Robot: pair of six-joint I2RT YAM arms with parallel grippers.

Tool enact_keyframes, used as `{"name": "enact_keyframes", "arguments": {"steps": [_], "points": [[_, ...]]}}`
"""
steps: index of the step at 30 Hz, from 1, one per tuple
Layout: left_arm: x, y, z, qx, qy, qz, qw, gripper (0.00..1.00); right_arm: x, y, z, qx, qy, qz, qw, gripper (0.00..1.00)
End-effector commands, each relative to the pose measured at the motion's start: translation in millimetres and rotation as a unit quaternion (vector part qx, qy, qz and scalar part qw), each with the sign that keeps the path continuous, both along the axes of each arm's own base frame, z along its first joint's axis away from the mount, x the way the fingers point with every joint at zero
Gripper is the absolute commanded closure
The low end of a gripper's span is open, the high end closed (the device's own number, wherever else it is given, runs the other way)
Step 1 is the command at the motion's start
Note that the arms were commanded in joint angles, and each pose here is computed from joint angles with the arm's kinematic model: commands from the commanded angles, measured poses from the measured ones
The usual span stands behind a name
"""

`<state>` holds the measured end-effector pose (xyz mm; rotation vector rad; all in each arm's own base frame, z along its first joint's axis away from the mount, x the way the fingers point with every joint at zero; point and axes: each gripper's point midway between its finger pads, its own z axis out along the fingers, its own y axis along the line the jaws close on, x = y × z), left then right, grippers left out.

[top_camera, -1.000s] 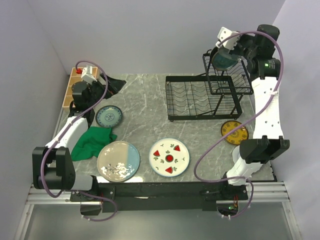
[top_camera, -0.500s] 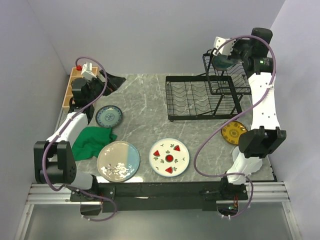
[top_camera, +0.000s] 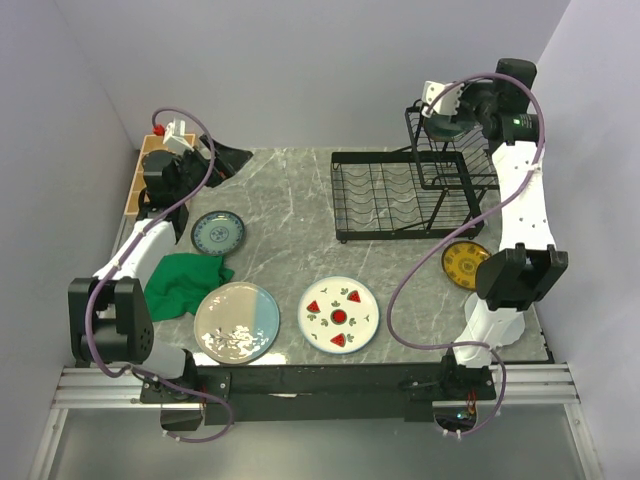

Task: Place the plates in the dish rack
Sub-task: Insert the plate into the dish rack

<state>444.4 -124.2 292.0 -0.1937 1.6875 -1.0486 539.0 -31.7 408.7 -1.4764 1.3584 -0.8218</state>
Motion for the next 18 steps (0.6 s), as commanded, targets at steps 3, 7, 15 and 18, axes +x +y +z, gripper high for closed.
{"name": "enact_keyframes", "arguments": {"steps": [3,7,15,18], "points": [[-0.3,-3.0,16.4,-0.01,-0.017,-0.013,1.0,0.01,5.5,7.4,12.5,-0.026,-0.03,0.026,0.999,1.0],[-1.4,-3.2,15.8,-0.011,-0.014,-0.014,1.0,0.01,8.0,16.3,5.7,-0.036,-0.024,0.039,0.998,1.0],[-1.6,-3.3,14.5,-0.008,-0.012,-0.014,1.0,0.0,11.8,33.7,-4.8,-0.053,-0.016,0.065,0.996,1.0],[-2.5,-3.3,14.0,-0.009,-0.012,-0.014,1.0,0.01,11.9,38.2,-10.7,-0.055,-0.01,0.071,0.996,1.0]]}}
